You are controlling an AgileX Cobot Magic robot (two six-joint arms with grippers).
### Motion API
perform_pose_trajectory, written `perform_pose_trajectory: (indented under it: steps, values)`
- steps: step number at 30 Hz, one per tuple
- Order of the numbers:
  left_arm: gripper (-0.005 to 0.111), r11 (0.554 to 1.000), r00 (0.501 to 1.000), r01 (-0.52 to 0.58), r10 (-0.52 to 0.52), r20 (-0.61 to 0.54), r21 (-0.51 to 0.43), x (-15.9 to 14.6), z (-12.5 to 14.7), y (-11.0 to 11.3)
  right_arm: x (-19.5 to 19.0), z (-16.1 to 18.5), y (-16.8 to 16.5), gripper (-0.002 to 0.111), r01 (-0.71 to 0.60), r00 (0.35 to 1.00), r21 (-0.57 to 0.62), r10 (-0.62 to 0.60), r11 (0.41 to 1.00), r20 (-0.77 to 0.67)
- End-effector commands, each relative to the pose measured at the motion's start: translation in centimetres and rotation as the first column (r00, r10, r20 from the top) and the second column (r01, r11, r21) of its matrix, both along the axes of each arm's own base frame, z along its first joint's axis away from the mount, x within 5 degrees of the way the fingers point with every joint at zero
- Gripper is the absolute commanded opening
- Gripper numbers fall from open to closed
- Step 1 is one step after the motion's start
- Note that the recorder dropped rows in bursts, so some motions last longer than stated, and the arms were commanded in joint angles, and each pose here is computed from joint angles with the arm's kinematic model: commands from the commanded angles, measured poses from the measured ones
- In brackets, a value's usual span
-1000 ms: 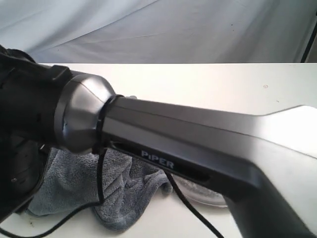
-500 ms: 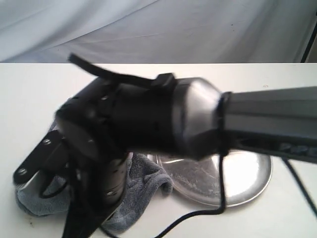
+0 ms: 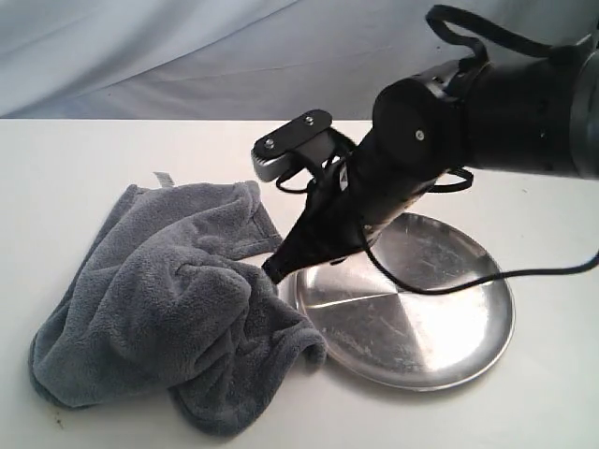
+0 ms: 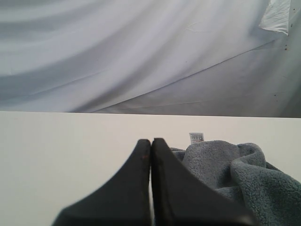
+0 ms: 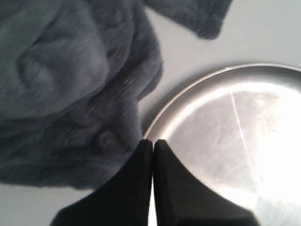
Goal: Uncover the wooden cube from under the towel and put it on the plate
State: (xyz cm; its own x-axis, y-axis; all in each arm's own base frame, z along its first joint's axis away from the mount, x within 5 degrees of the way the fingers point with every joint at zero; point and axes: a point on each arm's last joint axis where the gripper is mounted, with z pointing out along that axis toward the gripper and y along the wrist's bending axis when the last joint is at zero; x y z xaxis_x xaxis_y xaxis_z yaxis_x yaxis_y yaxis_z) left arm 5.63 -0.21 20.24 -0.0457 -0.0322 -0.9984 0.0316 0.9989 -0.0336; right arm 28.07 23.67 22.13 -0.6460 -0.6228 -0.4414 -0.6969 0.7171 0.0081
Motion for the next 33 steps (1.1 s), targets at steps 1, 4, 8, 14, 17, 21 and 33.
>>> perform_pose_trajectory:
  steps: [1, 4, 8, 14, 17, 21, 33]
  values:
    - [0.001, 1.0, 1.0, 0.001, -0.001, -0.001, -0.001, 0.0, -0.1, 0.0, 4.9, -0.5, 0.4, 0.0, 0.09, 0.996, 0.032, -0.09, 0.995, -0.01]
    - [0.001, 1.0, 1.0, 0.001, -0.001, -0.001, -0.001, 0.0, -0.1, 0.0, 7.5, -0.3, 2.8, 0.0, 0.091, 0.995, 0.051, -0.088, 0.995, -0.05]
    - [0.001, 1.0, 1.0, 0.001, -0.001, -0.001, -0.001, 0.0, -0.1, 0.0, 9.4, 0.0, 6.8, 0.0, 0.056, 0.995, 0.099, -0.047, 0.993, -0.086]
    - [0.001, 1.0, 1.0, 0.001, -0.001, -0.001, 0.001, 0.0, -0.1, 0.0, 8.1, 0.3, 14.2, 0.0, -0.078, 0.995, 0.174, 0.088, 0.982, -0.052]
    - [0.001, 1.0, 1.0, 0.001, -0.001, -0.001, 0.001, 0.0, -0.1, 0.0, 6.2, -0.6, 17.5, 0.0, -0.135, 0.986, 0.214, 0.152, 0.967, -0.067]
    - [0.001, 1.0, 1.0, 0.001, -0.001, -0.001, -0.002, 0.0, -0.1, 0.0, 3.4, -1.0, 19.7, 0.0, -0.224, 0.969, 0.195, 0.239, 0.955, -0.055]
    - [0.001, 1.0, 1.0, 0.001, -0.001, -0.001, 0.0, 0.0, -0.1, 0.0, -7.9, -1.2, 23.9, 0.0, -0.536, 0.841, -0.053, 0.529, 0.842, -0.112]
